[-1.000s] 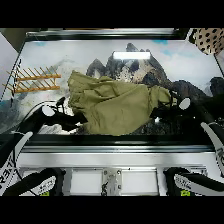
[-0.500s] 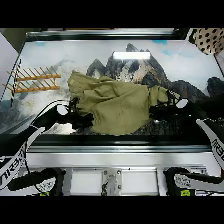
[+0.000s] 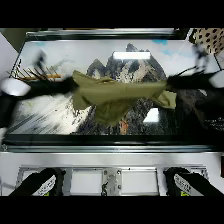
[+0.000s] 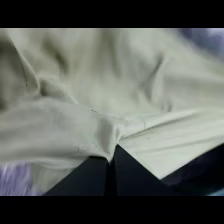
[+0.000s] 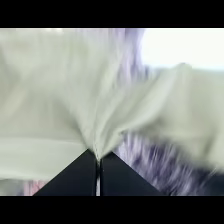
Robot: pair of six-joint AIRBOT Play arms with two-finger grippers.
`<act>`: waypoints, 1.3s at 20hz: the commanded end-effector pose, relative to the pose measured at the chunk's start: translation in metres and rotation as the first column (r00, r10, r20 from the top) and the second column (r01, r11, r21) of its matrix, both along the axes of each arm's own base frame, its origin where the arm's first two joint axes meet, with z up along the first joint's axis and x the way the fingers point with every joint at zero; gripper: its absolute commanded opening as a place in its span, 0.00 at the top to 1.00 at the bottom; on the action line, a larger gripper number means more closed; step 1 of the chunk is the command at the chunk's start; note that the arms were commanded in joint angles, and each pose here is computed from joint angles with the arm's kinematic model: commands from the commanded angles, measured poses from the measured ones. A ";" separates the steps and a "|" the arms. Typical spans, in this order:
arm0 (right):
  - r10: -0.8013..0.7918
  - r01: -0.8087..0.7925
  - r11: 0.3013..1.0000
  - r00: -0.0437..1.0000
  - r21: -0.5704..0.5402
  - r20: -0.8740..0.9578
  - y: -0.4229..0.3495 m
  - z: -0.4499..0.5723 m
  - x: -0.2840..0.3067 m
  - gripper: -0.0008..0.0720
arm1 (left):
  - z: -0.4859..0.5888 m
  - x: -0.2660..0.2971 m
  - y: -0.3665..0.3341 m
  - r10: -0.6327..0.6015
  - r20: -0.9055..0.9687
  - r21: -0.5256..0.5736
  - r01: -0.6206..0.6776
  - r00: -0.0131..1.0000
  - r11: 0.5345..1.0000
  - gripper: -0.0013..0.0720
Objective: Fold the clothes and pants, and hang the long-sleeved shirts on hangers.
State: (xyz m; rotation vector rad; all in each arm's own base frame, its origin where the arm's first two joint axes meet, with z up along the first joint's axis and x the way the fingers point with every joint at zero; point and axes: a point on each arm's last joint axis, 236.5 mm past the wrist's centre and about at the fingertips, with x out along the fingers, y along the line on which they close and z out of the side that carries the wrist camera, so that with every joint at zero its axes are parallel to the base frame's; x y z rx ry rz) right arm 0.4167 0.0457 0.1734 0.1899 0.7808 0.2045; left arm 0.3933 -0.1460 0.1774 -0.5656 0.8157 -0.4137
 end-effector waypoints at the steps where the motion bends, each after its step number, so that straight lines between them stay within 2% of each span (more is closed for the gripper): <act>1: 0.013 0.001 0.999 0.923 -0.037 0.383 0.003 0.170 -0.058 0.98 | 0.185 -0.047 0.011 0.013 0.421 -0.013 -0.008 0.907 1.000 0.97; 4: -0.001 0.015 1.000 0.799 -0.019 0.601 0.006 0.252 -0.128 0.98 | 0.277 -0.115 0.003 0.009 0.638 -0.046 0.026 0.770 0.999 0.97; 6: -0.022 0.024 1.000 0.761 0.006 0.648 0.007 0.271 -0.162 0.98 | 0.301 -0.151 -0.004 -0.013 0.697 -0.056 0.072 0.717 0.996 0.97; 8: -0.035 0.021 0.999 0.753 0.030 0.658 0.009 0.276 -0.183 0.98 | 0.302 -0.174 -0.013 -0.037 0.705 -0.068 0.120 0.708 0.990 0.97; 10: -0.044 0.018 0.999 0.787 0.049 0.615 0.011 0.265 -0.188 0.98 | 0.285 -0.177 -0.021 -0.052 0.661 -0.097 0.154 0.749 0.983 0.97; 13: -0.073 0.038 0.995 0.914 0.094 0.398 0.011 0.210 -0.167 0.98 | 0.208 -0.151 -0.037 -0.105 0.445 -0.103 0.168 0.889 0.980 0.97; 15: -0.067 0.054 0.993 0.990 0.101 0.127 0.013 0.148 -0.147 0.98 | 0.128 -0.128 -0.049 -0.164 0.202 -0.074 0.182 0.966 0.981 0.97; 17: -0.032 0.043 0.997 0.987 0.070 -0.155 0.013 0.084 -0.130 0.98 | 0.044 -0.108 -0.058 -0.205 -0.047 -0.042 0.203 0.978 0.978 0.97; 19: 0.009 0.007 0.999 0.935 0.045 -0.356 0.011 0.029 -0.107 0.98 | -0.032 -0.088 -0.059 -0.205 -0.228 -0.003 0.210 0.952 0.978 0.97; 22: 0.020 -0.017 1.000 0.876 0.012 -0.482 0.001 -0.045 -0.049 0.98 | -0.125 -0.054 -0.056 -0.164 -0.417 0.009 0.185 0.894 0.983 0.97; 26: -0.038 0.052 0.999 0.884 0.016 -0.465 -0.007 -0.125 0.032 0.96 | -0.187 -0.005 -0.051 -0.127 -0.519 0.010 0.155 0.846 0.988 0.97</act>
